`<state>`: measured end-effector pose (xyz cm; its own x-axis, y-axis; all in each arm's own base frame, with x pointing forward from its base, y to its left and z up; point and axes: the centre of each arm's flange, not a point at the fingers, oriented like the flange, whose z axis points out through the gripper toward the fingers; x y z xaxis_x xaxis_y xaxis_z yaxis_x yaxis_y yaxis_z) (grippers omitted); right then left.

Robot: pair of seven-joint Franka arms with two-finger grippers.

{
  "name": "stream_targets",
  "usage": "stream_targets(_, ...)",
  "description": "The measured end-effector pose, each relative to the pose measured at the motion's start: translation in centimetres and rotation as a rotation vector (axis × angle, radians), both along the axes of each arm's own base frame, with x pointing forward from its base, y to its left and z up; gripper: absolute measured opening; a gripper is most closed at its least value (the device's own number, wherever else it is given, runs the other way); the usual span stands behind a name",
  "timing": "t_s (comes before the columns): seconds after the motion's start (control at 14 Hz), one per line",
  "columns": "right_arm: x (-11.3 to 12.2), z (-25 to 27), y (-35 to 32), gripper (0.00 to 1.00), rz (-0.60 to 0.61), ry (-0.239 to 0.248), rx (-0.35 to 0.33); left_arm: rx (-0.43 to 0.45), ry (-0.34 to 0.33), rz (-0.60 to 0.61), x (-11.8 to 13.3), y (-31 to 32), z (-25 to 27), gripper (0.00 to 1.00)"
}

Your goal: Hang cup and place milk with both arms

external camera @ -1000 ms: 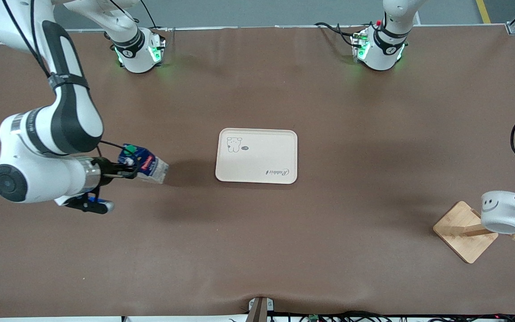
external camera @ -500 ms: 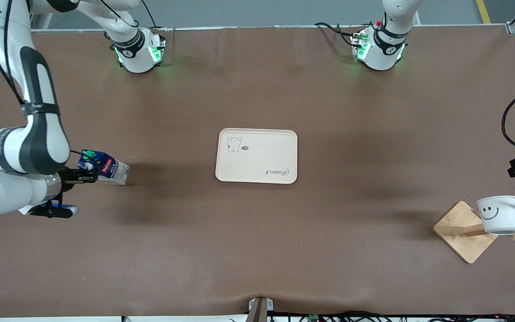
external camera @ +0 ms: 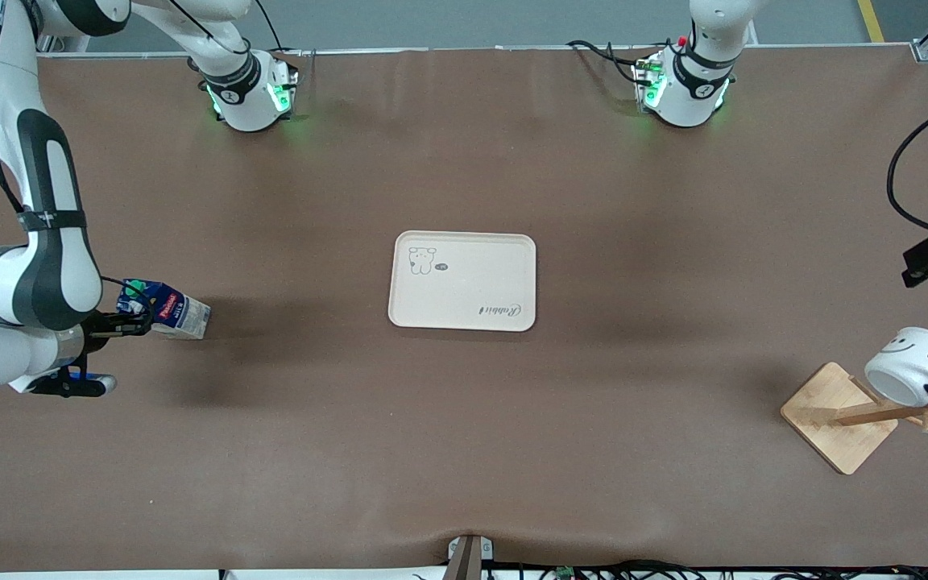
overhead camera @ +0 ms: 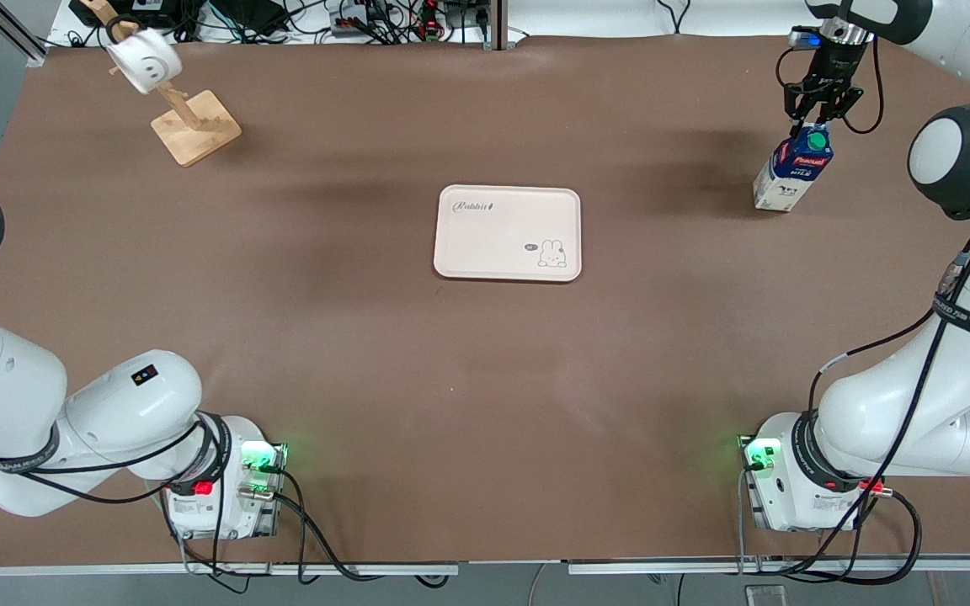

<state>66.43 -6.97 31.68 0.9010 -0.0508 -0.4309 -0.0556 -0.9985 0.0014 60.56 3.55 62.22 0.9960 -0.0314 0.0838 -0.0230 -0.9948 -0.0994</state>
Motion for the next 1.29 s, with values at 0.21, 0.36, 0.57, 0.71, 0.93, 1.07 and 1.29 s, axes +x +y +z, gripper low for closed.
stream_targets(0.21, 0.2, -0.6, 0.2, 0.74, 0.005, -0.008, 0.0, -0.001, 0.05, 0.009, -1.5, -0.6, 0.8, 1.0)
stream_targets(0.36, 0.2, -1.0, 0.3, 0.95, 0.006, -0.01, 0.001, -0.016, 0.077, 0.019, -2.3, -0.7, 1.2, 1.0)
stream_targets(0.57, 0.7, 0.0, 0.6, 1.0, 0.01, -0.034, 0.002, -0.047, 0.084, 0.045, -3.6, -0.8, 2.5, 1.0)
stream_targets(0.71, 1.7, 2.4, 0.6, 1.0, 0.012, -0.089, -0.002, -0.032, 0.091, 0.037, -4.4, -2.2, 3.3, 1.0)
stream_targets(0.93, 2.9, 10.0, 0.8, 1.0, 0.016, -0.224, -0.016, -0.039, 0.101, 0.012, -5.5, -4.8, 4.3, 1.0)
stream_targets(1.07, 1.3, 16.5, 0.9, 1.0, 0.015, -0.258, -0.025, -0.055, 0.107, -0.001, -5.8, -5.7, 4.3, 1.0)
stream_targets(1.29, -3.9, 25.8, 1.5, 1.0, -0.023, -0.233, -0.044, -0.052, 0.127, -0.022, -6.2, -7.1, 3.5, 1.0)
